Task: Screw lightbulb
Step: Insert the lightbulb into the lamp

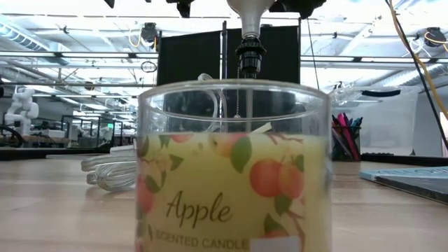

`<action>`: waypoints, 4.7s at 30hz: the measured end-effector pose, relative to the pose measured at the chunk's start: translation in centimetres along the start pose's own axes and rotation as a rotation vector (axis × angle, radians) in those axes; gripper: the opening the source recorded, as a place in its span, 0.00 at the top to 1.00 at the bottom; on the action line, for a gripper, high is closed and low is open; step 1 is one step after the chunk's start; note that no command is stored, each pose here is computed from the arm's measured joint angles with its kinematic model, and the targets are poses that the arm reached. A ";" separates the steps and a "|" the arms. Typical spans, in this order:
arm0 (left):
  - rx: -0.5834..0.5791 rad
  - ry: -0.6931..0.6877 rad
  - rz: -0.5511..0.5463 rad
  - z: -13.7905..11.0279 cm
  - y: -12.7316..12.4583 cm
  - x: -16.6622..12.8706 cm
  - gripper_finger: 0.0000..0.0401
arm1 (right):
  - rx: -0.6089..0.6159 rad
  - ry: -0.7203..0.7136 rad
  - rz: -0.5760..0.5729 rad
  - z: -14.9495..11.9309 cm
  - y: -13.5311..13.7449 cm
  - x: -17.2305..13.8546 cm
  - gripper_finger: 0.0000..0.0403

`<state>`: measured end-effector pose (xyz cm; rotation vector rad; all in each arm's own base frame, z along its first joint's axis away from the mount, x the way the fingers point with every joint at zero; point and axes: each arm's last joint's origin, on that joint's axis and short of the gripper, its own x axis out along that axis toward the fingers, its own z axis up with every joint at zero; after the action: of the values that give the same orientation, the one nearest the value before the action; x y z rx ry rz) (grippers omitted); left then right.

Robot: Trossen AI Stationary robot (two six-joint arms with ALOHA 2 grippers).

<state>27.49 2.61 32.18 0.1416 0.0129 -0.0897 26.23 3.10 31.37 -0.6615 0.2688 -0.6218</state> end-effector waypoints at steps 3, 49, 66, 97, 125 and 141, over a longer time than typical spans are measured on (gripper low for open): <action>-0.007 0.024 0.006 -0.4 0.2 0.2 1.00 | -0.010 -0.010 0.000 0.1 0.0 0.0 1.00; -0.014 0.057 0.023 -0.7 -0.1 0.3 1.00 | -0.062 0.054 -0.016 -0.4 0.8 0.2 1.00; -0.014 0.042 0.135 -1.4 2.3 0.6 1.00 | -0.087 -0.005 0.044 0.7 2.1 -1.7 1.00; 0.015 0.031 0.009 -1.1 -0.1 1.1 1.00 | -0.206 0.028 -0.035 0.6 1.4 -1.1 1.00; 0.000 0.031 0.176 -0.6 3.3 -0.6 1.00 | -0.245 0.007 0.068 0.8 4.9 -2.8 1.00; 0.050 -0.017 -0.050 0.2 0.3 -0.4 1.00 | -0.289 0.082 -0.136 0.8 2.3 -0.3 1.00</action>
<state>27.15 2.94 32.47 0.1907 -0.0032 -0.1412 27.37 5.15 30.49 -0.9387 0.3967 -0.7493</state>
